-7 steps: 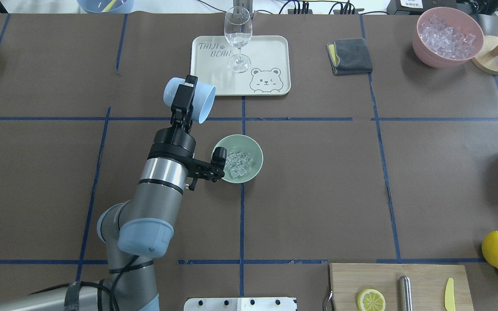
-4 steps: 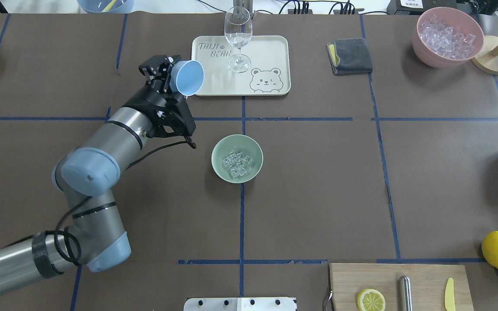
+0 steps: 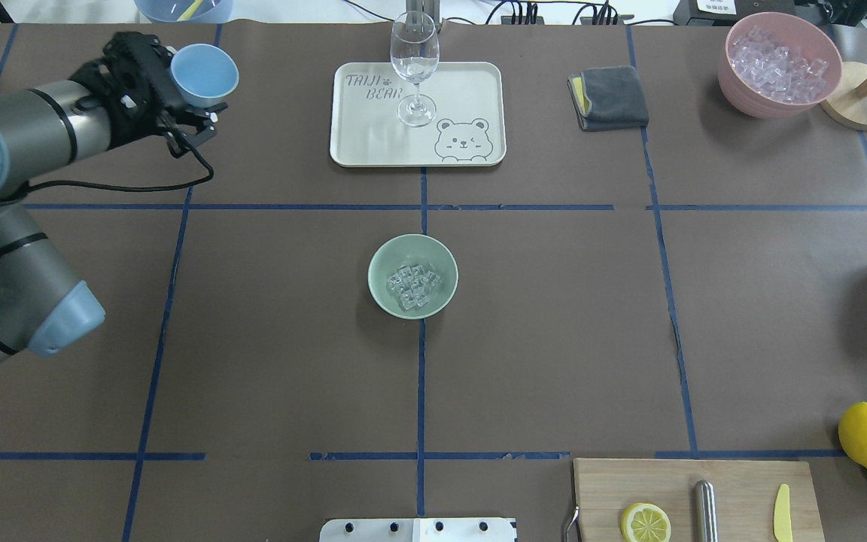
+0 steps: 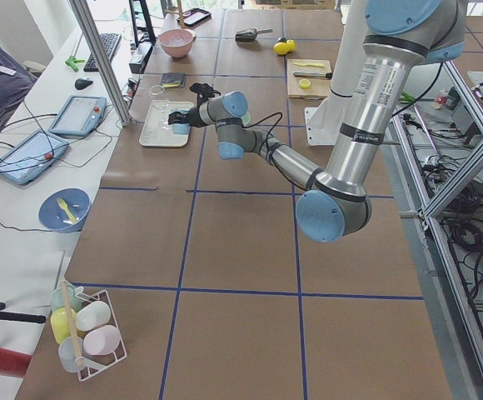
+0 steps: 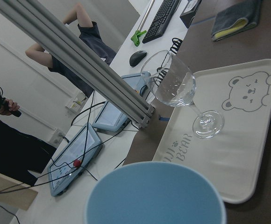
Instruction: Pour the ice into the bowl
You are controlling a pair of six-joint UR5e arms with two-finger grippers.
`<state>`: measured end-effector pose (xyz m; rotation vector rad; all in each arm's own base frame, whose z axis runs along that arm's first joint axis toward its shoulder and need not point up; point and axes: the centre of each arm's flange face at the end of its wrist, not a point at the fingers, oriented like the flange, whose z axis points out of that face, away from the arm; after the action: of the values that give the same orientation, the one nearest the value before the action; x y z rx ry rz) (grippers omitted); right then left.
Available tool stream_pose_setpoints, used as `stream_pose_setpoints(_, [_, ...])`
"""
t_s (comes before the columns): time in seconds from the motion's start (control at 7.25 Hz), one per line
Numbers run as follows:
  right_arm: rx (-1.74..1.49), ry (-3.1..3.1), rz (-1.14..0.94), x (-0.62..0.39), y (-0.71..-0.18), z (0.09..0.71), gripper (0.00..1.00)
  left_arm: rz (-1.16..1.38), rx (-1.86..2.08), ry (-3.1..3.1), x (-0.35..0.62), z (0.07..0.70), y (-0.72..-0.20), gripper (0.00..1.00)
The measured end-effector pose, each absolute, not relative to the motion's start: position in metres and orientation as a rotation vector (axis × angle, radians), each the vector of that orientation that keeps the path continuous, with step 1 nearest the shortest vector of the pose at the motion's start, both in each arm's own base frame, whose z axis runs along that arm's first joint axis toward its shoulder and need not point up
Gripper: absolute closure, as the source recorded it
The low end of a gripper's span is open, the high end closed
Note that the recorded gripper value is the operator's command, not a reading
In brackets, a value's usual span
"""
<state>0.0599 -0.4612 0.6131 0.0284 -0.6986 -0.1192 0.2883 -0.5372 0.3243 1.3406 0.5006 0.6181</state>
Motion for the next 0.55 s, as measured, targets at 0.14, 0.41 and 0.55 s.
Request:
stream_pose_setpoints(0.14, [0.036, -0.700, -0.122, 0.060, -0.462, 0.609, 0.00, 0.553, 1.272, 0.550, 0.267, 0.348, -0.534, 1.00])
stream_pose_setpoints(0.41, [0.070, -0.704, -0.128, 0.059, -0.463, 0.591, 0.00, 0.423, 1.247, 0.656, 0.235, 0.406, -0.503, 1.00])
stream_pose_setpoints(0.55, [0.089, -0.704, -0.132, 0.059, -0.462, 0.580, 0.00, 0.365, 1.262, 0.711, 0.216, 0.442, -0.480, 1.00])
